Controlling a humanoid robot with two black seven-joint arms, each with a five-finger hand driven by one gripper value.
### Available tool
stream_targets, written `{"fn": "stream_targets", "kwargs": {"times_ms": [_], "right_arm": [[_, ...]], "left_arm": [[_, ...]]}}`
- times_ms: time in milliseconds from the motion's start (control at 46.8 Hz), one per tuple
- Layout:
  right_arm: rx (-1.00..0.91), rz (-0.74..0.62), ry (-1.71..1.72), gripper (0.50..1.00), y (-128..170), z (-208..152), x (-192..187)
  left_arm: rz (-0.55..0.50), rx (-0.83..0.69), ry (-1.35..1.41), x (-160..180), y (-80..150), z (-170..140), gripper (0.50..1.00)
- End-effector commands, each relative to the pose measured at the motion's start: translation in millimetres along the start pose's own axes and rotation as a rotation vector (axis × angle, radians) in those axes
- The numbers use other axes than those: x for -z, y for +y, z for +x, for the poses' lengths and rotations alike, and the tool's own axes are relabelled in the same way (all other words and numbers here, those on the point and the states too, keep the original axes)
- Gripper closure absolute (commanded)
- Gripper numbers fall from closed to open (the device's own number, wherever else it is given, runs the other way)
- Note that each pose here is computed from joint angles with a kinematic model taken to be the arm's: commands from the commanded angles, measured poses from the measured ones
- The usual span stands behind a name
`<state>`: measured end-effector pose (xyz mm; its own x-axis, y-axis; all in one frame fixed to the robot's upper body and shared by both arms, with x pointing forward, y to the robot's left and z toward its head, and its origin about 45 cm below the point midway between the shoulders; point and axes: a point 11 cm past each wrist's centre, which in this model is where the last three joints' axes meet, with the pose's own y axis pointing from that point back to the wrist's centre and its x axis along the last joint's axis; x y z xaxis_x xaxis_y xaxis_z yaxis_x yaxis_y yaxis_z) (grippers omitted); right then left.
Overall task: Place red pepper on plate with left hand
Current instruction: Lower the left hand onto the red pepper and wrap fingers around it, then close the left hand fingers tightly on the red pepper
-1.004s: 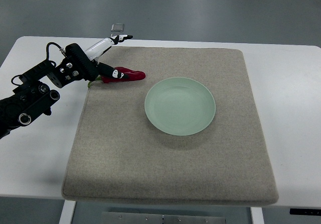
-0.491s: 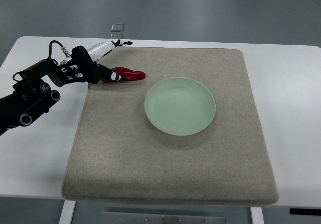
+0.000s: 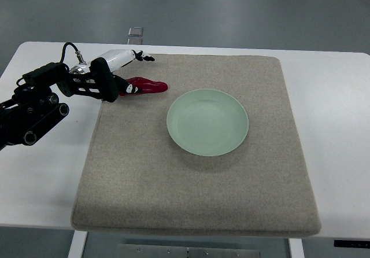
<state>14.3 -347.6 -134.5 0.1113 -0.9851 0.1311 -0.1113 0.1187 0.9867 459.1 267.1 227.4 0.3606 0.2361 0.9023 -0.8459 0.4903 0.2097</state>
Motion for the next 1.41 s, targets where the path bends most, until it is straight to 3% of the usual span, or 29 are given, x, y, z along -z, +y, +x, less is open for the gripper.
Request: {"fn": "stream_targets", "kwargs": {"times_ms": [0, 128, 940, 1388], "right_arm": [[0.001, -0.001, 0.000, 0.572, 0.0, -0.1, -0.1], [-0.001, 0.001, 0.000, 0.572, 0.0, 0.1, 0.1], [-0.001, 0.001, 0.000, 0.572, 0.0, 0.1, 0.1], [-0.001, -0.001, 0.000, 0.572, 0.0, 0.1, -0.1]], "left_arm": [[-0.001, -0.001, -0.001, -0.5, -0.4, 0.5, 0.718], [-0.003, -0.001, -0.004, -1.4, -1.1, 2.3, 0.746], [-0.010, 0.042, -0.062, -3.3, -1.3, -9.5, 0.735], [-0.009, 0.043, -0.065, -2.8, -1.1, -9.8, 0.793]]}}
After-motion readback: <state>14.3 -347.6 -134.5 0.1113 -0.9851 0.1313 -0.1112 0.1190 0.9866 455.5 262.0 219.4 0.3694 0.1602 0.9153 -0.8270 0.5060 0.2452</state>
